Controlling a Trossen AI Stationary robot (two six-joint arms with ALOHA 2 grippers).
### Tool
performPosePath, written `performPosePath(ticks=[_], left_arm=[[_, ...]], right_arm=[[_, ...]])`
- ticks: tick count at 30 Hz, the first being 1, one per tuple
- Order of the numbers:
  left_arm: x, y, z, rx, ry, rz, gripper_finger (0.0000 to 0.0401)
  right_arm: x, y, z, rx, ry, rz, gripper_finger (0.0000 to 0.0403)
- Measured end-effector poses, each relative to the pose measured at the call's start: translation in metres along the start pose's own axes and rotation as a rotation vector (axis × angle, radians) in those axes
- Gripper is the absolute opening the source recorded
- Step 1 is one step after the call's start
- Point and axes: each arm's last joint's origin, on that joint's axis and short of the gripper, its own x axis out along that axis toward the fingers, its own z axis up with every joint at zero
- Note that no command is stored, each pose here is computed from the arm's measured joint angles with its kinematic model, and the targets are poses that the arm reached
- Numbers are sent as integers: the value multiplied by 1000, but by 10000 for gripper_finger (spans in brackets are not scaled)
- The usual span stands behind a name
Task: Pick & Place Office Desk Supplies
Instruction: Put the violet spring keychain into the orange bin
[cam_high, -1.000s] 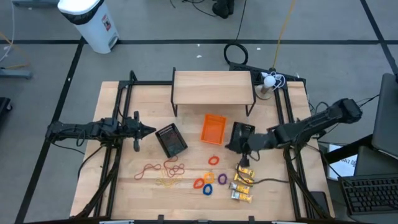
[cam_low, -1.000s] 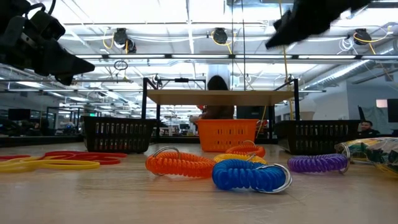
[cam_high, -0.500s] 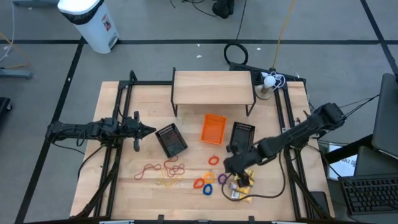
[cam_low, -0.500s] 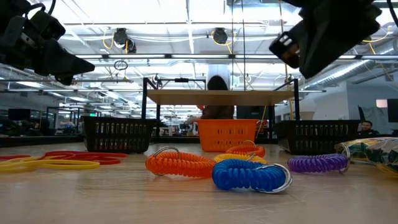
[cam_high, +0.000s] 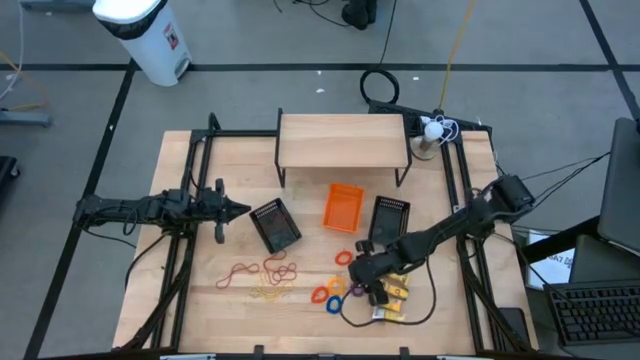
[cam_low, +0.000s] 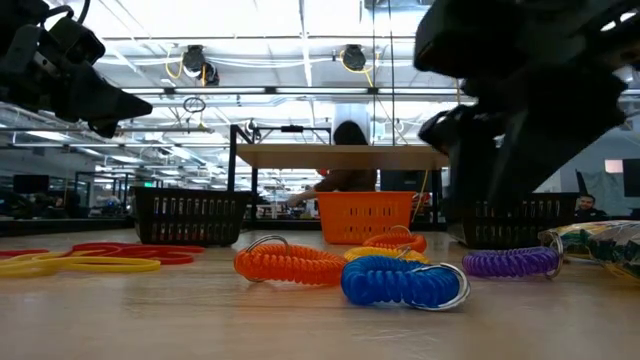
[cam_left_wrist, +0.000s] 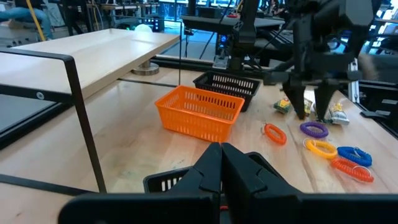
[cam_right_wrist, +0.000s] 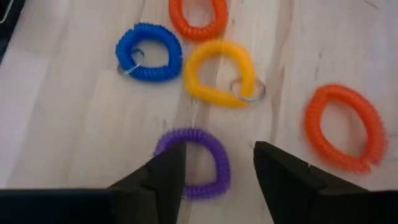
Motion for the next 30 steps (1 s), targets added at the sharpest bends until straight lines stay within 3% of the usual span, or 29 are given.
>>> performPosePath(ticks=[13,16,20,22,26,30], left_arm=[[0,0,0,0,1,0,10],[0,0,0,0,1,0,10],[0,0,0,0,1,0,10],[0,0,0,0,1,0,10],[0,0,0,0,1,0,10],[0,0,0,0,1,-1,10]], right_arm=[[26,-6,-14,-51,116,-33,152],[26,-10,-14,-44,119,-33,116],[27,-17,-13,-23,129,-11,33],[27,-20,-13,-11,133,6,15],[22,-20,-9,-45,92,7,24],[3,-18,9,-134,-64,-11,9]])
